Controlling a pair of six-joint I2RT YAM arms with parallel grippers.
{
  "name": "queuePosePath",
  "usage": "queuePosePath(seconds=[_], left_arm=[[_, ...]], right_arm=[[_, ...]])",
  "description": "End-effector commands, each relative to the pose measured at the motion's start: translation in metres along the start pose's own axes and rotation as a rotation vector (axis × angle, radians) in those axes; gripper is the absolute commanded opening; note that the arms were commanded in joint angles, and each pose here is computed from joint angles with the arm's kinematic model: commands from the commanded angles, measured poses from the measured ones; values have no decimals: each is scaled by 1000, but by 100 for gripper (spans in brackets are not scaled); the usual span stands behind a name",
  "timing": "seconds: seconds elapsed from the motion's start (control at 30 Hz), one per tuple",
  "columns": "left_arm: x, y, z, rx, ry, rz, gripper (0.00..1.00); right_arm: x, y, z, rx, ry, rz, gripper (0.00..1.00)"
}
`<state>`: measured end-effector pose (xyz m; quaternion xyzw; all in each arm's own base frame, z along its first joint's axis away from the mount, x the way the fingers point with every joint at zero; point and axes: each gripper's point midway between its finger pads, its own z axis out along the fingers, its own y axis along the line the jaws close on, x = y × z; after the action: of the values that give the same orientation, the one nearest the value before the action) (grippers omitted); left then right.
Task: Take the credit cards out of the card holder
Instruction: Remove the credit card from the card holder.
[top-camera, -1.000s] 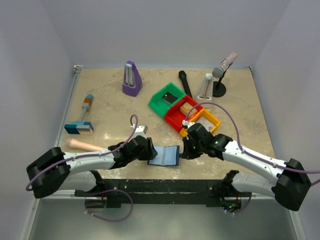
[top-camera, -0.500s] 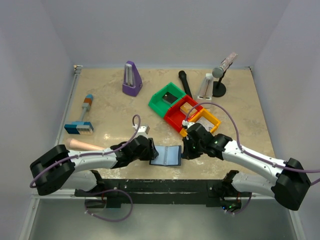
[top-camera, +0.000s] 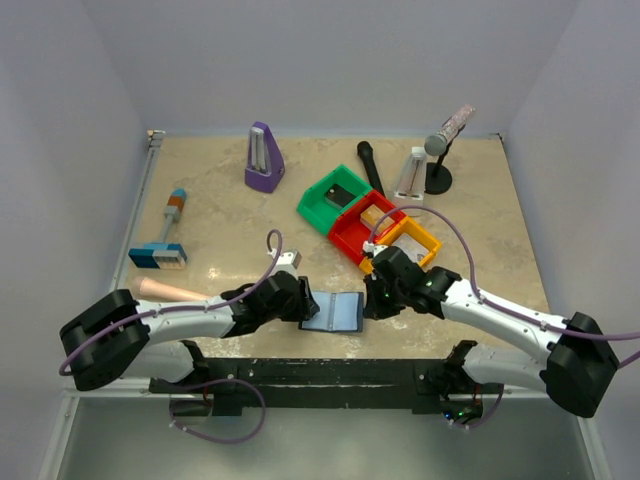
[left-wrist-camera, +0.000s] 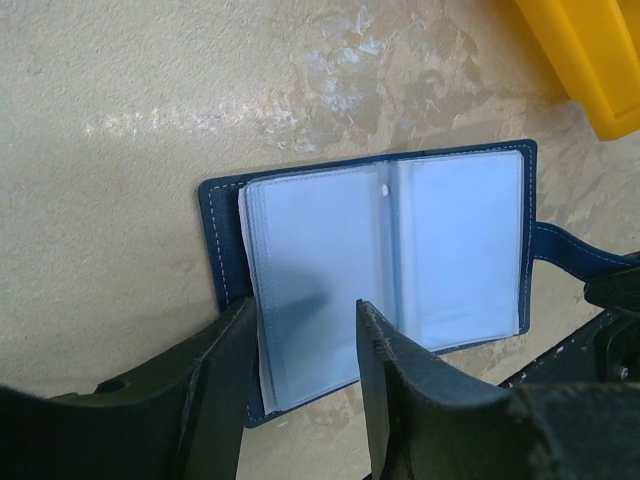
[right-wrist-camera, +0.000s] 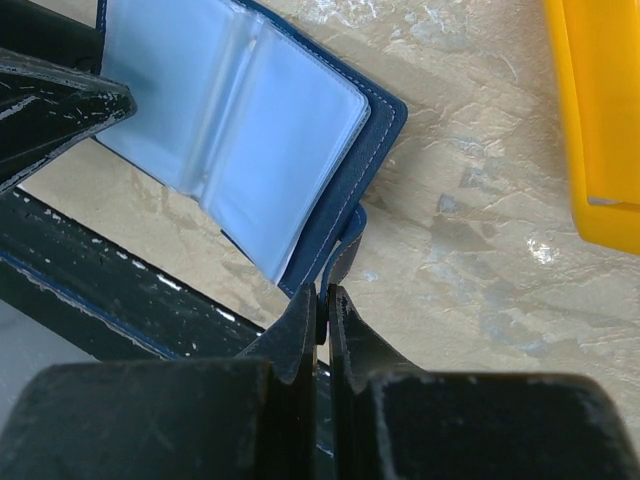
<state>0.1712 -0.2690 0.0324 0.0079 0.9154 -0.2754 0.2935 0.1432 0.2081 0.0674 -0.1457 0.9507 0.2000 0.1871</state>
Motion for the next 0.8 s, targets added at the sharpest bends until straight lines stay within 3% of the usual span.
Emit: queuePosePath(seconds=[0.0,0.27,0.57,0.77], left_arm=[[-7,-12,-2,37,-23,9,49],[-3,-21,3,77,7,33,47],[-13,-63,-8,287,-33,91,46],[-15,-72,-7,306,-28,110,46]], right_arm=[[-9,8,-1,-35,-31,-26,0],[-9,9,0,-39,-28,-26,0],[-9,10,1,-41,-23,-23,0],[-8,8,0,-32,-25,-21,0]])
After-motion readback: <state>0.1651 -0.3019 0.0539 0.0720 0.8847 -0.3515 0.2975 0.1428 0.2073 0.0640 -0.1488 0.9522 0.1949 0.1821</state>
